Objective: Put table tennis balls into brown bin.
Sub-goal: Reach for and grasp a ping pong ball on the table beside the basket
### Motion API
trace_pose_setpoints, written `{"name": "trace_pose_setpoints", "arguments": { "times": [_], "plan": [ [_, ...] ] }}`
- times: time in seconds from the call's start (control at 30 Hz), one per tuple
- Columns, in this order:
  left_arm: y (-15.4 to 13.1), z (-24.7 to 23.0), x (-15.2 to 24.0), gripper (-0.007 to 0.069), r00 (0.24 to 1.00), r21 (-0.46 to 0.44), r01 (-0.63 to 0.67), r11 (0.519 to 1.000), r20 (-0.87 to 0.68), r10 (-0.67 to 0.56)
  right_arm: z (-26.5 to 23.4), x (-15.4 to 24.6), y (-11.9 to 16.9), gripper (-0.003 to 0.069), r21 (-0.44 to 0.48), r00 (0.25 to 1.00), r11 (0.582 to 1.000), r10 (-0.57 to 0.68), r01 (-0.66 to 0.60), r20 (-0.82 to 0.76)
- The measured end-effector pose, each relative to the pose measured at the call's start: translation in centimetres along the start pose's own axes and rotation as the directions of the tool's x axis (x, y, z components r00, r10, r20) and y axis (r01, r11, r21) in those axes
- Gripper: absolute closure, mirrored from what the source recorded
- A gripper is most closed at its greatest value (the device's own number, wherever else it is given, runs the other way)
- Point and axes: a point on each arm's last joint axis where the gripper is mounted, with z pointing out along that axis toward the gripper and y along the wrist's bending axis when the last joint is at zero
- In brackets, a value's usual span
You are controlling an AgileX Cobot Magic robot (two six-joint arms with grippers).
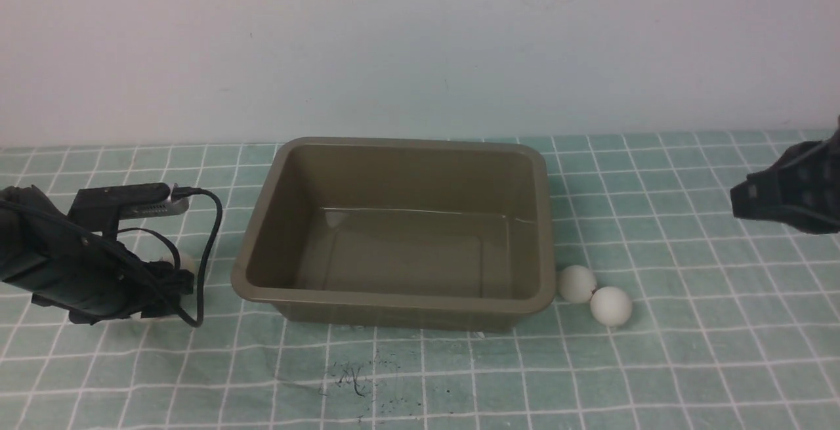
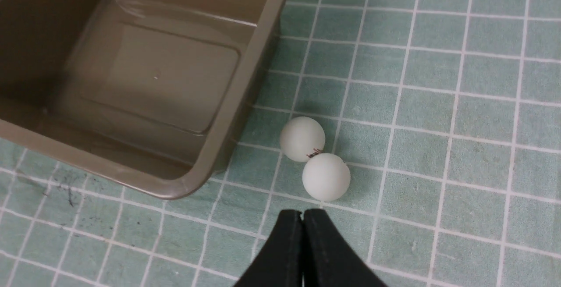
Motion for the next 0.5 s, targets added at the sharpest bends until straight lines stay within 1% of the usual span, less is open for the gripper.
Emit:
{"name": "trace_pose_setpoints", "arguments": {
  "times": [0.1,0.13,0.17,0.3,0.33,0.37,0.4,0.43,0.5],
  "plan": [
    [-0.1,-0.4,0.1,0.0279,1.0,0.012,-0.002,1.0,-0.02,0.002,1.3,0.0,-0.3,0.0654,0.0,0.999,1.0,-0.021,0.021,-0.037],
    [-0.3,-1.2,0.2,0.0279,0.999,0.026,-0.01,1.0,-0.035,0.011,2.3,0.0,-0.3,0.0629,-0.007,0.997,0.999,-0.035,0.034,-0.067],
    [-0.4,-1.4,0.2,0.0279,0.999,0.027,-0.013,1.0,-0.036,0.014,2.4,0.0,-0.3,0.0626,-0.009,0.997,0.999,-0.037,0.036,-0.072],
    [-1.0,-5.7,-0.5,0.0279,0.999,0.049,-0.038,0.998,0.027,0.036,5.4,0.3,0.6,0.0522,-0.029,0.985,0.995,-0.1,0.097,-0.143],
    [-1.2,-6.7,-0.6,0.0279,0.998,0.055,-0.038,0.998,0.046,0.036,6.0,0.3,0.7,0.0487,-0.026,0.981,0.993,-0.118,0.115,-0.151],
    [-1.5,-8.6,-0.8,0.0279,0.996,0.068,-0.035,0.997,0.087,0.029,7.2,0.5,0.9,0.0435,-0.02,0.974,0.989,-0.15,0.149,-0.169],
    [-1.6,-8.6,-0.8,0.0279,0.996,0.069,-0.033,0.997,0.088,0.026,7.3,0.5,0.9,0.0428,-0.018,0.973,0.989,-0.151,0.15,-0.175],
    [-2.1,-10.7,-1.0,0.0279,0.994,0.102,-0.028,0.994,0.112,0.017,8.8,0.7,0.8,0.0359,-0.007,0.964,0.985,-0.173,0.175,-0.2],
    [-2.7,-12.5,-1.6,0.0279,0.993,0.146,-0.026,0.989,0.117,0.009,10.6,0.9,0.6,0.0299,0.004,0.957,0.981,-0.186,0.192,-0.224]
  ]
}}
